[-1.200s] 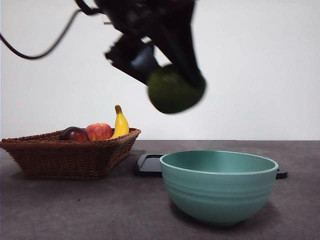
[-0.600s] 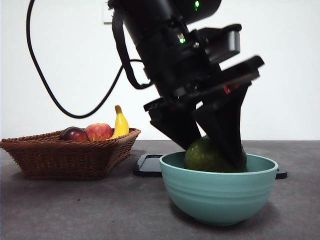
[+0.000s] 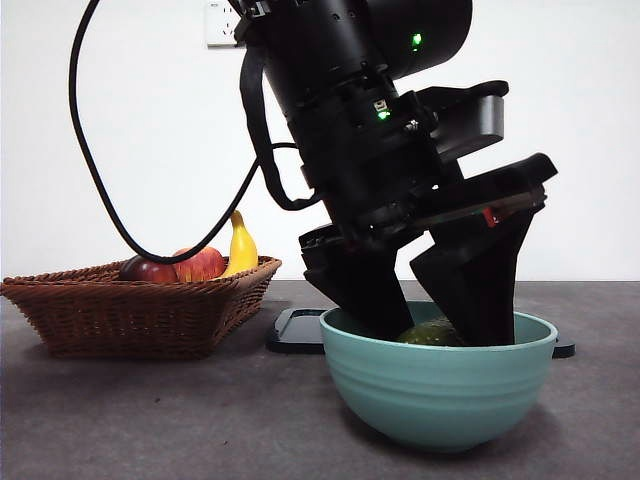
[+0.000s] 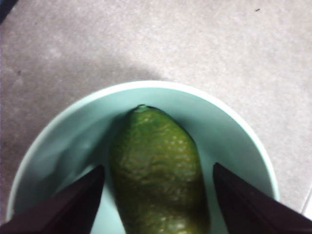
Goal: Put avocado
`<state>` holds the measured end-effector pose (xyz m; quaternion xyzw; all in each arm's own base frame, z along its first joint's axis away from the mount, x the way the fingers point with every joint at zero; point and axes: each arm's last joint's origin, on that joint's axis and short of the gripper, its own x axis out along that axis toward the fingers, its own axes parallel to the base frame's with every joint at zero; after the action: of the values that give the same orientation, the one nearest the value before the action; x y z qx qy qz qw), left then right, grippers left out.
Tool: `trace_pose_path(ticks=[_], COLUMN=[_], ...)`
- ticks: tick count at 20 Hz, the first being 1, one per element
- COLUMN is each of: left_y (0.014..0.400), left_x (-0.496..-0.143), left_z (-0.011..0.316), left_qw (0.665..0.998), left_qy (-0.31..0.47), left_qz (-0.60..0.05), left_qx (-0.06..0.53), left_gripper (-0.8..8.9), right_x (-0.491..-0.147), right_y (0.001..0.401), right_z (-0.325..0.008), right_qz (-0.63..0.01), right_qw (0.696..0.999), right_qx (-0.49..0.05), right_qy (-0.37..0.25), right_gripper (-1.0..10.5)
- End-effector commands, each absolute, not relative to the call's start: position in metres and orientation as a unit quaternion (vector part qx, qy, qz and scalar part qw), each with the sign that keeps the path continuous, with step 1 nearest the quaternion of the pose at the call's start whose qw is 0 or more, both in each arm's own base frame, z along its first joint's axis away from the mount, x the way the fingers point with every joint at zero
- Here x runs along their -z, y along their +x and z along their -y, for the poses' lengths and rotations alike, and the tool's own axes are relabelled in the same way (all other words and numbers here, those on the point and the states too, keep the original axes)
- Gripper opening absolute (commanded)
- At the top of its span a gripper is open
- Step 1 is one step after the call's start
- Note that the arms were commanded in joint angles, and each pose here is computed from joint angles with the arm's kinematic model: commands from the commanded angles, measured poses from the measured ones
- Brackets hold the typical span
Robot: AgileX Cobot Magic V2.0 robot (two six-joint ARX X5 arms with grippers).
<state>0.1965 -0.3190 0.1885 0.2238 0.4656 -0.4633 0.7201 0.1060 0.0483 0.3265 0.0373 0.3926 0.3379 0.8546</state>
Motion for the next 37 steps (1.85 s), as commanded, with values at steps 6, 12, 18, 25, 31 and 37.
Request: trace_pose_path(ticks=[6, 12, 18, 25, 31, 37], left_y=[0.202, 0.221, 0.234, 0.204, 0.163, 0.154], left_x=[-0.229, -0.297, -0.354, -0.346, -0.298, -0.292], left_z=[0.33, 0.289, 0.211, 0.151, 0.134, 0.138], left_qw=[0.731, 0.795, 0.854, 0.852, 0.782, 0.762], left_qy=[0.217, 0.147, 0.086, 0.049, 0.01, 0.02], left_qz=[-0.441, -0.382, -0.342, -0.36, -0.426, -0.444], left_qx=[0.473, 0.447, 0.382, 0.377, 0.456, 0.471], left_gripper=[3.71, 3.71, 3.68, 3.33, 3.33, 3.33], right_x=[-0.332, -0.332, -0.332, -0.332, -0.329, -0.319], right_y=[0.106, 0.107, 0.107, 0.107, 0.113, 0.128], right_z=[-0.049, -0.049, -0.049, -0.049, -0.051, -0.056], right_qz=[-0.384, -0.385, -0.385, -0.383, -0.398, -0.443], right_qw=[0.857, 0.857, 0.857, 0.858, 0.852, 0.833], right_qx=[-0.34, -0.34, -0.34, -0.34, -0.338, -0.33], right_qy=[0.038, 0.038, 0.038, 0.038, 0.039, 0.041], right_gripper=[3.8, 3.8, 3.8, 3.8, 3.8, 3.8])
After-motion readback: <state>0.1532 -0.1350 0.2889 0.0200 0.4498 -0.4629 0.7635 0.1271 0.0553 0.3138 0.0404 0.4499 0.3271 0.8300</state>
